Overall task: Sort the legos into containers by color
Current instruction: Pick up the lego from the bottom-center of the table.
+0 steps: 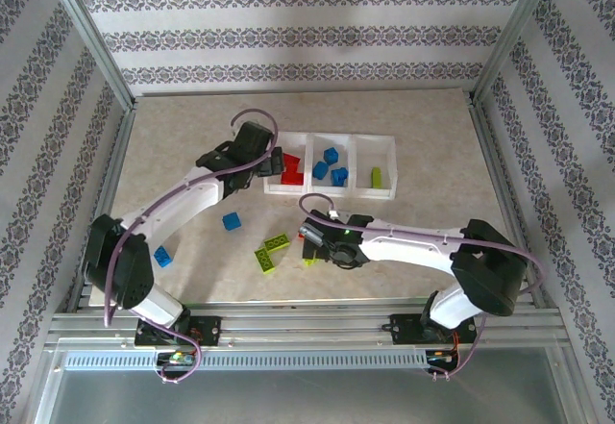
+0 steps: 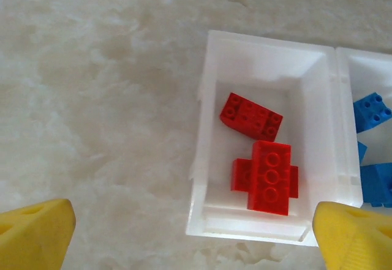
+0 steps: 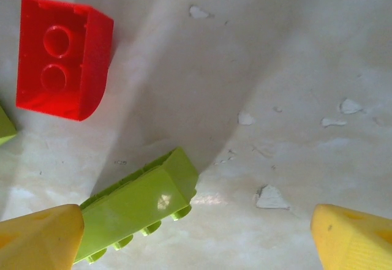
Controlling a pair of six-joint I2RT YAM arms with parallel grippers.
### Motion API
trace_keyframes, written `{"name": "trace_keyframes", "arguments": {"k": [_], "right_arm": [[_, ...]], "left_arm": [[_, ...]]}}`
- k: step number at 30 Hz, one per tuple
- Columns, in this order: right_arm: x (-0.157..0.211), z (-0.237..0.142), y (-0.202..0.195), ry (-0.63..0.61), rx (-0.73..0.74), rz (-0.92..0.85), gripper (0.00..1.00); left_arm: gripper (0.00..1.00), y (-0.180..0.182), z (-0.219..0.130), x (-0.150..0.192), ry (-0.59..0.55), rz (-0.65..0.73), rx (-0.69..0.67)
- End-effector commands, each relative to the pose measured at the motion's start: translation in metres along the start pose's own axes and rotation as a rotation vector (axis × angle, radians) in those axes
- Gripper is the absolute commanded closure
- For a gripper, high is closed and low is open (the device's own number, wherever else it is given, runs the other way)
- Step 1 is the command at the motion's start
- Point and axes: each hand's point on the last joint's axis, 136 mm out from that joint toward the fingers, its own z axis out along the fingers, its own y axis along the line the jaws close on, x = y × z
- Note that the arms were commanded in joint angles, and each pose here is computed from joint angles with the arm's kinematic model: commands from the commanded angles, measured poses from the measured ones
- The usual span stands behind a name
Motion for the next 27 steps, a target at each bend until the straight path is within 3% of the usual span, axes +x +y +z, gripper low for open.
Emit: {"name": "trace_keyframes", "arguments": {"k": [1,16,22,27], "right_arm": [[0.003,0.002,0.015,0.021,-0.029,0.011,0.06],[0.004,0.009,0.036,0.044,-0.045,-0.017,0.08],[0.016,0.023,0.025,0.069,0.029,-0.033,0.09],[0.023,0.031,0.019,0.087,0.064,-0.036,0.20]], "left_arm": [[0.00,0.018,-0.009,-0.006,-0.061,-0.065,-0.028],[0.00,0.042,-0.015,0.014,-0.048,-0.099,-0.040],[0.00,0.048,-0.012,0.022,-0.034,-0.117,-0.038],[0.00,0.049,-0.010,0.028,-0.017,-0.129,-0.030]]}}
